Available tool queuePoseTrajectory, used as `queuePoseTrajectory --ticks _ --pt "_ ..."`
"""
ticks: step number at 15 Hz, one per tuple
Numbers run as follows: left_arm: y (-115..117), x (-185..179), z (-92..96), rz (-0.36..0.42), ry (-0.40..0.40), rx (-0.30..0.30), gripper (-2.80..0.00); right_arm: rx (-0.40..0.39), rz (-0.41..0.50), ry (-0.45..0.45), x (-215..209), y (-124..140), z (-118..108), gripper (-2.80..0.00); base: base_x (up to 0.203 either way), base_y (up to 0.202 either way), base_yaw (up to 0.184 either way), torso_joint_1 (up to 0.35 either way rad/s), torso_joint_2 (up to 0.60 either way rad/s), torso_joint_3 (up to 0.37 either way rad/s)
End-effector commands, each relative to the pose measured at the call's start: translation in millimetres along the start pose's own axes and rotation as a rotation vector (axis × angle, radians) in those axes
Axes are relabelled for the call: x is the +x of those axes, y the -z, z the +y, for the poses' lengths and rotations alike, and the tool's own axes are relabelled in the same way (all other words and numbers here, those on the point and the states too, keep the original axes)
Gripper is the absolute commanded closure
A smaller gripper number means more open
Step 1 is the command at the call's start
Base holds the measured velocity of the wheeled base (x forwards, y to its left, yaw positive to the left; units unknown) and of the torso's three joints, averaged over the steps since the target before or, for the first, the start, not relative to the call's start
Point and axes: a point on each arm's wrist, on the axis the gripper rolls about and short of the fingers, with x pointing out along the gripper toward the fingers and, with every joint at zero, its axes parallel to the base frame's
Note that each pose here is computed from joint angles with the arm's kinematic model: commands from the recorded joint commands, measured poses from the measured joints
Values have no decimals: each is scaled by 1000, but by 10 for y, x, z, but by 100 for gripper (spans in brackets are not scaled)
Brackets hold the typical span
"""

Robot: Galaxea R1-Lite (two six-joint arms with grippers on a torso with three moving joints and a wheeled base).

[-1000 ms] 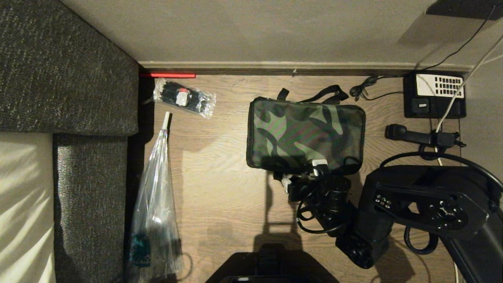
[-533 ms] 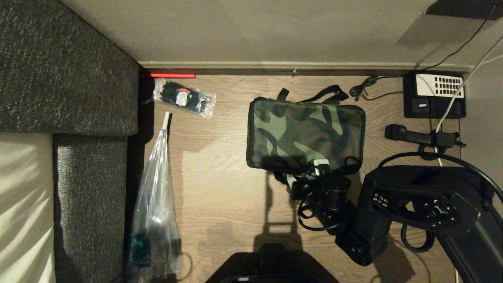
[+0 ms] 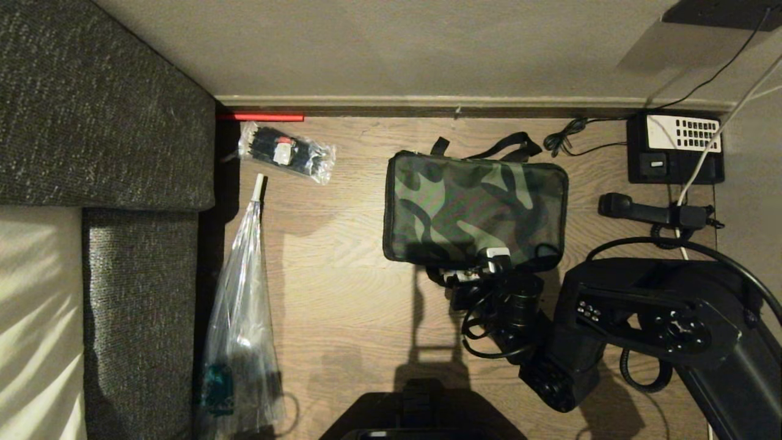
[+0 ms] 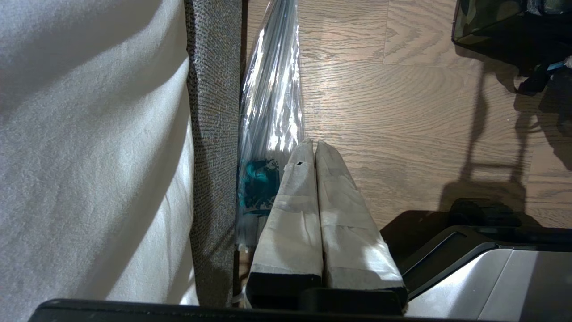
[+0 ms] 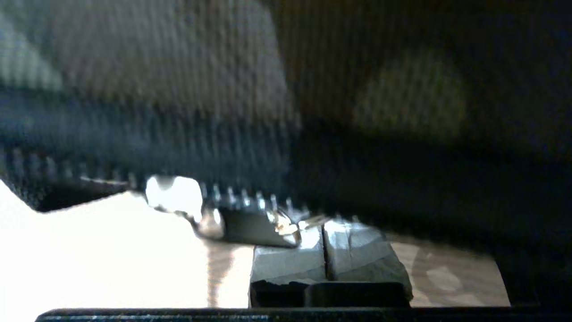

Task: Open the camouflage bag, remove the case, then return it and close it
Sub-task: Open the top of the storage box

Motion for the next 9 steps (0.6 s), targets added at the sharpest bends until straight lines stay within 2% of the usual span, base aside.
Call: queuePoseTrajectory --ticks 1,4,8,9 --pt "0 0 0 0 0 1 0 3 -1 -5 -39 -28 -4 0 0 0 0 0 0 0" --pt "0 0 0 0 0 1 0 1 8 -19 -183 -158 -30 0 0 0 0 0 0 0" --pt "0 0 0 0 0 0 0 -1 -29 -14 -308 -443 -77 0 0 0 0 0 0 0" --pt "0 0 0 0 0 0 0 -13 -5 -7 -319 -429 -99 0 0 0 0 0 0 0"
